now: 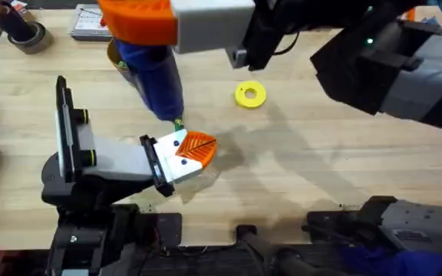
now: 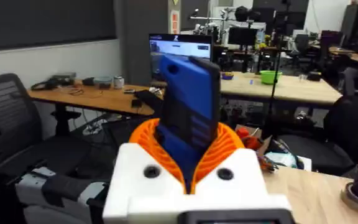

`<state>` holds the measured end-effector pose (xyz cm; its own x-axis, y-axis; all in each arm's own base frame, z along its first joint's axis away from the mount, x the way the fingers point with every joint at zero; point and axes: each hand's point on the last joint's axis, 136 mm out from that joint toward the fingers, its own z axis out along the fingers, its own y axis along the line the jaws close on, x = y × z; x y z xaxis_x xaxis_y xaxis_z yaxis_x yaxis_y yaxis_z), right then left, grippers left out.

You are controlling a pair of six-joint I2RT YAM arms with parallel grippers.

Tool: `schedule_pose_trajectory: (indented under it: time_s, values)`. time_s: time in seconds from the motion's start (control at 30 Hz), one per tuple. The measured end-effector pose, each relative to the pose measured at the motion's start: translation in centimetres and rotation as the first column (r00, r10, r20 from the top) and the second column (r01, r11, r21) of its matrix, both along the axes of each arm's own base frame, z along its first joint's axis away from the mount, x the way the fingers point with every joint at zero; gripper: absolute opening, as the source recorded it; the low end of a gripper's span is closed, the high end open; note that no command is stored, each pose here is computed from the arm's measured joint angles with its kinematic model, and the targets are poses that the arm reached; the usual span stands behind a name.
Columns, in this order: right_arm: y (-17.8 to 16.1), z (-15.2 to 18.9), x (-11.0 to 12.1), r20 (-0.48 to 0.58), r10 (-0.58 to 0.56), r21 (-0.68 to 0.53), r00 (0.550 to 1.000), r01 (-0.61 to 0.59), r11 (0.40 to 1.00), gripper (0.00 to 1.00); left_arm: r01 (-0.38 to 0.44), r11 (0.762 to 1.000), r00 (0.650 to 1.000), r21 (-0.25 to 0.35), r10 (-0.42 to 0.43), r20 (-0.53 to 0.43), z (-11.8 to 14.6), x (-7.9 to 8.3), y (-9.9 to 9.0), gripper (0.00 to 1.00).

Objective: Pick up the gripper from the table and insert it into the empty holder that is missing its gripper. Then pick up a screw, insert it into the mounting hole, and use the screwdriver to tighten it. Finally, clean up the table by picking up the vegetable and placing it into the bucket.

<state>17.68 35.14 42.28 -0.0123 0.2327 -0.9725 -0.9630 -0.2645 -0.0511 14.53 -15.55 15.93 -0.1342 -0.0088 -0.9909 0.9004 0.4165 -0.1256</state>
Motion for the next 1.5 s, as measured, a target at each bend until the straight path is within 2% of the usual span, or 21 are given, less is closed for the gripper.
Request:
schedule_pose_trajectory:
  time_s: [1.5]
  values:
    - [1.5,-4.2,-0.5,0.000,0.032,-0.053,0.999,-0.032,0.998,0.026,0.000,1.000,1.000,0.000,0.000,0.000,0.0,0.0,0.0,0.010]
